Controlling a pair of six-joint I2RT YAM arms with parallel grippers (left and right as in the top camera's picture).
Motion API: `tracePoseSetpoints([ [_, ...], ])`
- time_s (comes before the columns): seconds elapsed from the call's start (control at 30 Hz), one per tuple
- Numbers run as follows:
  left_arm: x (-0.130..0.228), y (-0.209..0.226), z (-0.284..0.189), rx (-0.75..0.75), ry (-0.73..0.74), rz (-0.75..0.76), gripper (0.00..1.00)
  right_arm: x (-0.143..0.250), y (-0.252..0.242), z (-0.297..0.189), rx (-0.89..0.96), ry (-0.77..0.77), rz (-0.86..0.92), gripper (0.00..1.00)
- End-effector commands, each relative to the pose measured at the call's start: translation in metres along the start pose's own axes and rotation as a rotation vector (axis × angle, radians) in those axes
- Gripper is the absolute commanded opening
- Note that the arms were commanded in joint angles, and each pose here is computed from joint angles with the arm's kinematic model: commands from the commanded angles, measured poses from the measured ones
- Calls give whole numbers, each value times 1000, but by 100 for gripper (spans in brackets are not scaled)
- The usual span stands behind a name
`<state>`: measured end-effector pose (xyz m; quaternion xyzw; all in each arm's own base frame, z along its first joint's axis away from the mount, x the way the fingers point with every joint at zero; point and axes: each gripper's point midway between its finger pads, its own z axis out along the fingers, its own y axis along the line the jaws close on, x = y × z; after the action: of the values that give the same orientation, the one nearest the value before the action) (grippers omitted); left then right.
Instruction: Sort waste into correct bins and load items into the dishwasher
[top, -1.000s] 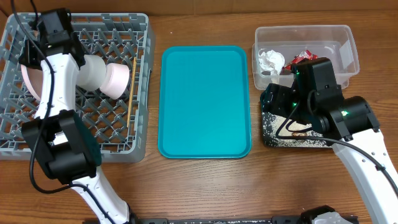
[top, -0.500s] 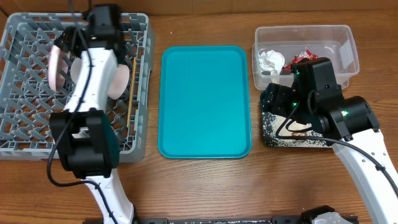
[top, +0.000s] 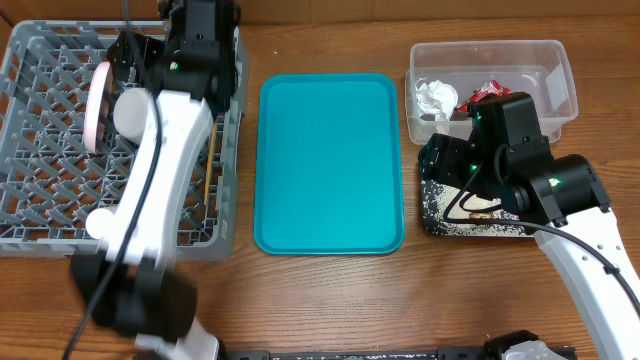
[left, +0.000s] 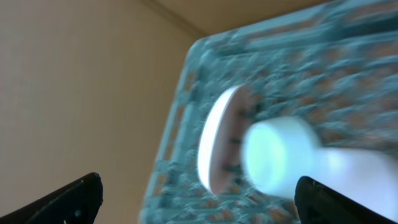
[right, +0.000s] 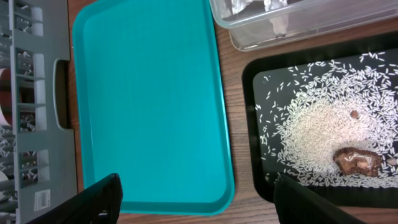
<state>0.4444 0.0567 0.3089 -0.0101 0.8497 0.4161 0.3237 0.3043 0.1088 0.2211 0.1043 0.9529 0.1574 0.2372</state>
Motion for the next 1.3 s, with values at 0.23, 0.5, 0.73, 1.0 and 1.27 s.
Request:
tracePoseSetpoints([
  [0.23,30,-14,-155,717,-127,-182,100,-24,-2,-4,29,-103,-5,97],
  [0.5,99,10,-192,810,42,-250,100,-44,20,-45,-80,-251,-73,99],
  [0.73,86,11,-214,928,-19,-342,100,-41,26,-110,-169,-410,-87,100],
  [1.0,77,2,-208,925,-10,-339,100,-36,26,-130,-196,-455,-89,100],
  [1.27,75,-11,-199,919,30,-315,100,-37,12,-118,-111,-433,-70,100],
])
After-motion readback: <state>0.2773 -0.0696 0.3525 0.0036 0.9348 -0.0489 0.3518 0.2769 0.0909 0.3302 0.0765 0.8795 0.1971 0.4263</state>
